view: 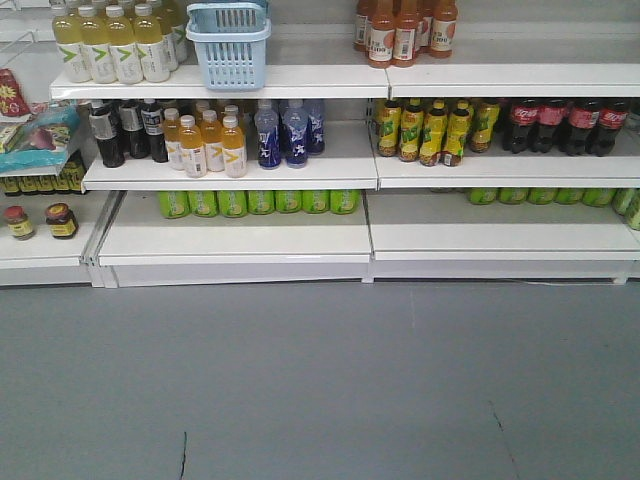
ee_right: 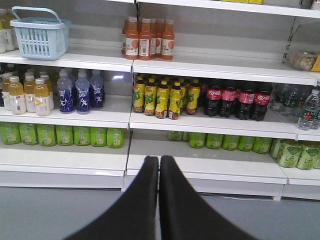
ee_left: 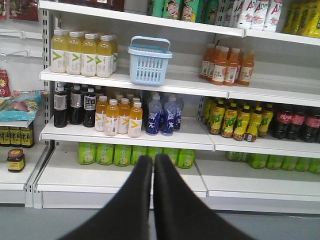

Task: Place coke in basket with both arms
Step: 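Drive the base toward the shelf holding the light-blue basket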

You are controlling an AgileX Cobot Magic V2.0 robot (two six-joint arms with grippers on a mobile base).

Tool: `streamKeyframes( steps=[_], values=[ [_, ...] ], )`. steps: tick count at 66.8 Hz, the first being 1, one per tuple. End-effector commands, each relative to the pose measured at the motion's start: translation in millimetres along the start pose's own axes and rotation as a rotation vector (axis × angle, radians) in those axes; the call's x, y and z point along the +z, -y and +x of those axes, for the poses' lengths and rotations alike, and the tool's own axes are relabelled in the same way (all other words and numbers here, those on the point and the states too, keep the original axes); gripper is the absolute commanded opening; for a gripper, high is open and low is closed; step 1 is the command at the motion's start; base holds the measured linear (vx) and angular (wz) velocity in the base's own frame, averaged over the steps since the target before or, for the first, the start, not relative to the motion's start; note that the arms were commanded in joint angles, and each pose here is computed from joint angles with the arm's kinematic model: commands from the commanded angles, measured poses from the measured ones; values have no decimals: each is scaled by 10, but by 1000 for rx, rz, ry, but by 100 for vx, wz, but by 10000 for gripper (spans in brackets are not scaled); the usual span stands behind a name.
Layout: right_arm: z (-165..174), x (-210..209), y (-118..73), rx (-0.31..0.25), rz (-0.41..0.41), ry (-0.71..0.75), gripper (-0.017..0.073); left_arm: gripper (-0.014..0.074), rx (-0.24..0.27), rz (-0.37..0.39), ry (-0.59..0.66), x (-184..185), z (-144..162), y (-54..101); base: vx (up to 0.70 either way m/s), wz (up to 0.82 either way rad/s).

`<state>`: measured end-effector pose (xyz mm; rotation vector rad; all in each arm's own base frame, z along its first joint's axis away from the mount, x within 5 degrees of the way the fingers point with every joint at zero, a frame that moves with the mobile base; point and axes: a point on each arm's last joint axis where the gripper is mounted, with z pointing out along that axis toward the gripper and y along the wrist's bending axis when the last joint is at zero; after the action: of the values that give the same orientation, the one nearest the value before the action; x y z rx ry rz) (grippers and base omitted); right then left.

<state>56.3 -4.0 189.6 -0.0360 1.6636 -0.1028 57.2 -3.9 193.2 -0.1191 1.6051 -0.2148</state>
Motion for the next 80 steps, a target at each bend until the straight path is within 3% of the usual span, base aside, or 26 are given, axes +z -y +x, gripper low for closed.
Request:
streamKeyframes(
  steps=[1, 80],
  values=[
    [-50, -7, -8, -22, -4, 79, -5, -6, 0, 22, 133, -41, -192, 36, 0, 0],
    [-50, -7, -8, -22, -4, 79, -5, -6, 0, 22, 133, -41, -192, 36, 6, 2]
  ],
)
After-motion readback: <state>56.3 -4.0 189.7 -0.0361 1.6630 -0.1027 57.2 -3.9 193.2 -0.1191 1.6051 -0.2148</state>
